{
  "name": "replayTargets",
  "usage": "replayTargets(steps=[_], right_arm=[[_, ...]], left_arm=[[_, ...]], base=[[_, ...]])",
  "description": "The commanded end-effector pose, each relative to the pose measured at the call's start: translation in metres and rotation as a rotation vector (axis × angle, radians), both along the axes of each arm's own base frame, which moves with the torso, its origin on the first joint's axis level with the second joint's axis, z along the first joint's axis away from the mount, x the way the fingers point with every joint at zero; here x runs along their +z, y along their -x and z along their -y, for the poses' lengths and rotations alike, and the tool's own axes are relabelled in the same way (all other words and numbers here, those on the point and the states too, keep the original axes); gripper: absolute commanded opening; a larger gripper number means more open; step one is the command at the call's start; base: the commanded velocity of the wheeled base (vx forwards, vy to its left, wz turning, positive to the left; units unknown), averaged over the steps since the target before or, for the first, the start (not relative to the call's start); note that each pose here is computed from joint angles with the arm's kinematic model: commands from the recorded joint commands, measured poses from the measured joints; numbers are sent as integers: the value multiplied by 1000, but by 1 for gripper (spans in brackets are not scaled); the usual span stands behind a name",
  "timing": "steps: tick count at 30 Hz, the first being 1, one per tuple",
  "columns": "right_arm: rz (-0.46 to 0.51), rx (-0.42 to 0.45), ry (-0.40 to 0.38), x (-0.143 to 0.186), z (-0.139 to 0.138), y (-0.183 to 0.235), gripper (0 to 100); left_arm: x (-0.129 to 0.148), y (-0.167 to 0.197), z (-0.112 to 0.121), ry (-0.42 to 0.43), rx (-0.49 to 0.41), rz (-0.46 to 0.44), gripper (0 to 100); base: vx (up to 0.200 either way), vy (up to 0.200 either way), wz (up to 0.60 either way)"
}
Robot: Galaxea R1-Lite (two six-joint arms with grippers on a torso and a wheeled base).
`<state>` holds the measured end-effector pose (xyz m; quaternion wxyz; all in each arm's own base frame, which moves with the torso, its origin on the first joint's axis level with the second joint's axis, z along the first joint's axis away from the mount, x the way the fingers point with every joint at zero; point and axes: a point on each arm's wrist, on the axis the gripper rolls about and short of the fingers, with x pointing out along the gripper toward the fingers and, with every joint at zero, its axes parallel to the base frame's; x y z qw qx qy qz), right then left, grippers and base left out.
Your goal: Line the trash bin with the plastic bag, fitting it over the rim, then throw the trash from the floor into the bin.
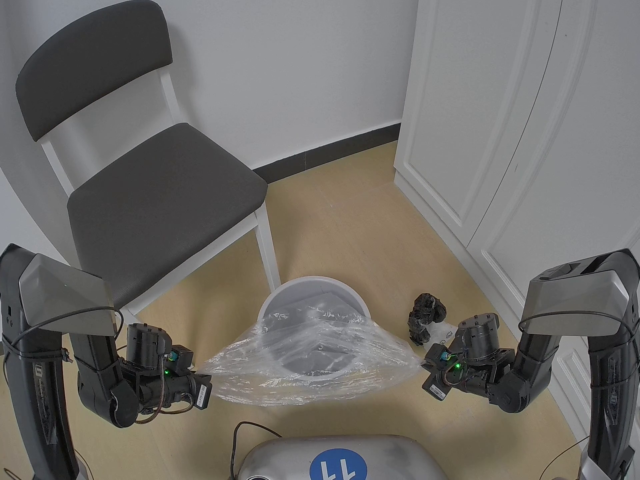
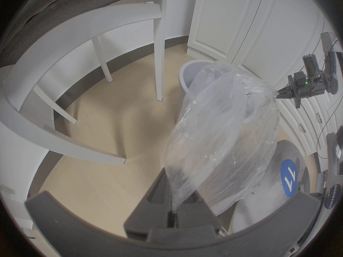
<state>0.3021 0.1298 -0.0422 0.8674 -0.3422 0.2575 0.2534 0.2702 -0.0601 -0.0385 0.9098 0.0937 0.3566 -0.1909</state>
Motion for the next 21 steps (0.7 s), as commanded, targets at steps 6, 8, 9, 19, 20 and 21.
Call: replayTargets(steps=[6,8,9,19,20,21], right_arm=[[0,-20,13,-25,-9,-13,0],[21,-41,21,-31,-10,-18,0],[37,-46,19,-33,-12,-19,0],[53,-42,14,-32,-10,-15,0],[53,-37,10,-31,-9,-14,100],[60,-35,7,-27,-9,-13,100]], left_arm=[[-26,-15,8,-32,15,49,0],[-29,-18,11,-31,25,115,0],[-30,-19,13,-25,24,140,0],[-30,-20,14,-15,18,181,0],[-30,-20,14,-11,17,181,0],[-29,-20,14,-8,15,181,0]], base=[[0,0,0],[0,0,0],[0,0,0],[0,0,0],[0,0,0],[0,0,0]])
